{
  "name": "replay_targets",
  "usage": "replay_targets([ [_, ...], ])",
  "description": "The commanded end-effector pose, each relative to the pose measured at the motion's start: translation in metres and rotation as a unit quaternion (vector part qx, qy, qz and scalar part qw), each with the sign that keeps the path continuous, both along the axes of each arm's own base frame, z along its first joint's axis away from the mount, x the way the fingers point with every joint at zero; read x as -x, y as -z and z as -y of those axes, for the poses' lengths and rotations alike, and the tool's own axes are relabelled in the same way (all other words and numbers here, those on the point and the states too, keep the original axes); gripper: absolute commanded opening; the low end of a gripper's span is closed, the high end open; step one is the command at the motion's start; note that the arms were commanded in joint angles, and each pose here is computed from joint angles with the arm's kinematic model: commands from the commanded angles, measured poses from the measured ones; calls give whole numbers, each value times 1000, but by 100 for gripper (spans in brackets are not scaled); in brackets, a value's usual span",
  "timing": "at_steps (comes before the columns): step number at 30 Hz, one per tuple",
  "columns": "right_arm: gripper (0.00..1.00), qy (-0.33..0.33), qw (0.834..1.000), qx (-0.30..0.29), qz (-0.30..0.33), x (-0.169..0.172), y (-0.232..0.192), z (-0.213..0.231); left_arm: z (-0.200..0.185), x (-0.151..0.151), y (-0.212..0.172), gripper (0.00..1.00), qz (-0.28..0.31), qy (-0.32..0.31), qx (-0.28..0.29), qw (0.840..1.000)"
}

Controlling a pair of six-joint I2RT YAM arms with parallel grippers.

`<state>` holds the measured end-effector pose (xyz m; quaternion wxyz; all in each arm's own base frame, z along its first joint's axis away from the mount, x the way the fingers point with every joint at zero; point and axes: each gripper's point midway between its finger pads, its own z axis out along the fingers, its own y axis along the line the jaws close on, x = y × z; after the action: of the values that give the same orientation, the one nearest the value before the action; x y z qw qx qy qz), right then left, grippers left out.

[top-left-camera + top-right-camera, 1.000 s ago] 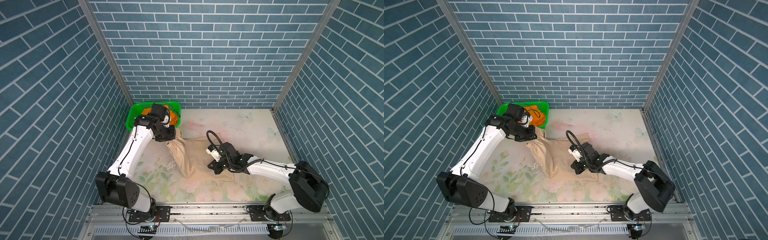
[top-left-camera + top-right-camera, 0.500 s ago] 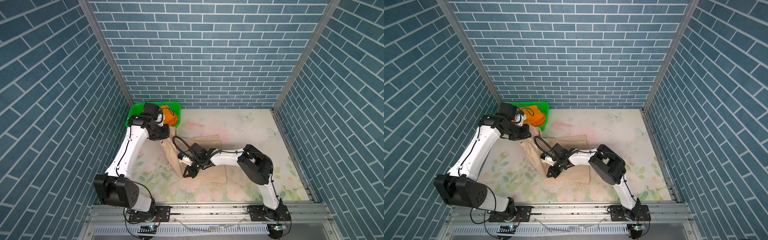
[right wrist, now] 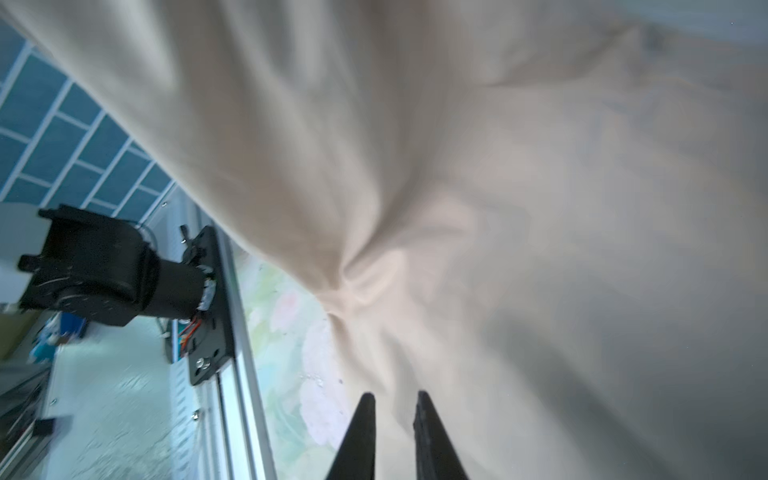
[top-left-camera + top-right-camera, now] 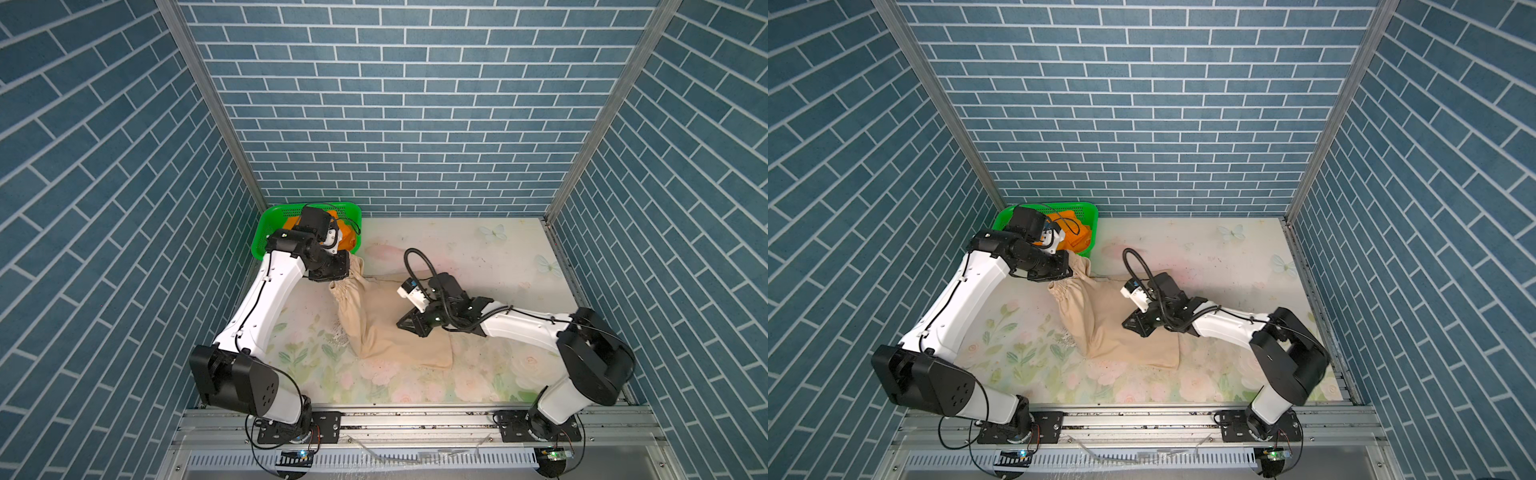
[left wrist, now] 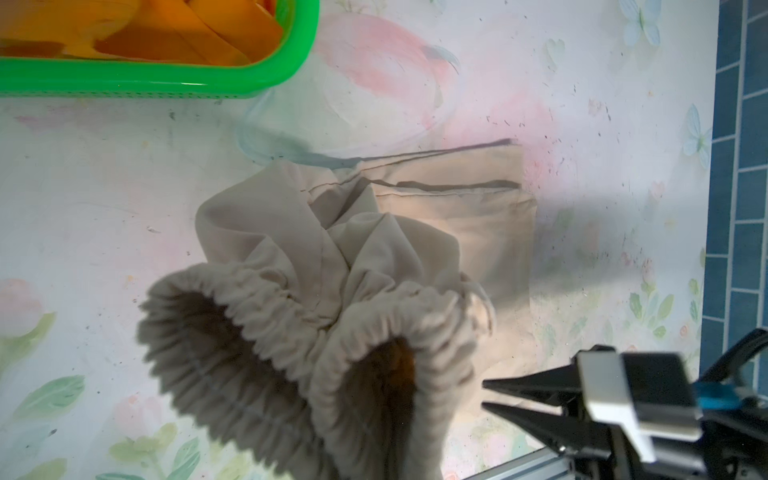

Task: Fold and stack the shorts

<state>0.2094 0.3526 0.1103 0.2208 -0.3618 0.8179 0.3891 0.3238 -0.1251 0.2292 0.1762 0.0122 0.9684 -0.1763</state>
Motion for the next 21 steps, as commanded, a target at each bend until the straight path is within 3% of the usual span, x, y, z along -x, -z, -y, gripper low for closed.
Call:
replay_targets([
  [1,12,61,993,98,-34,20,50,54,21,-4,5,0,-8,9,4,1000],
  [4,7,87,986,134,-54,38,73,85,37,-8,8,0,-8,15,1,1000],
  [9,0,111,980,145,-75,57,92,110,67,-12,13,0,-7,33,0,999],
  [15,0,124,977,158,-75,61,105,120,115,-15,30,0,-14,60,18,998],
  [21,0,120,978,153,-81,60,105,112,149,-6,53,0,-31,89,-1,996],
])
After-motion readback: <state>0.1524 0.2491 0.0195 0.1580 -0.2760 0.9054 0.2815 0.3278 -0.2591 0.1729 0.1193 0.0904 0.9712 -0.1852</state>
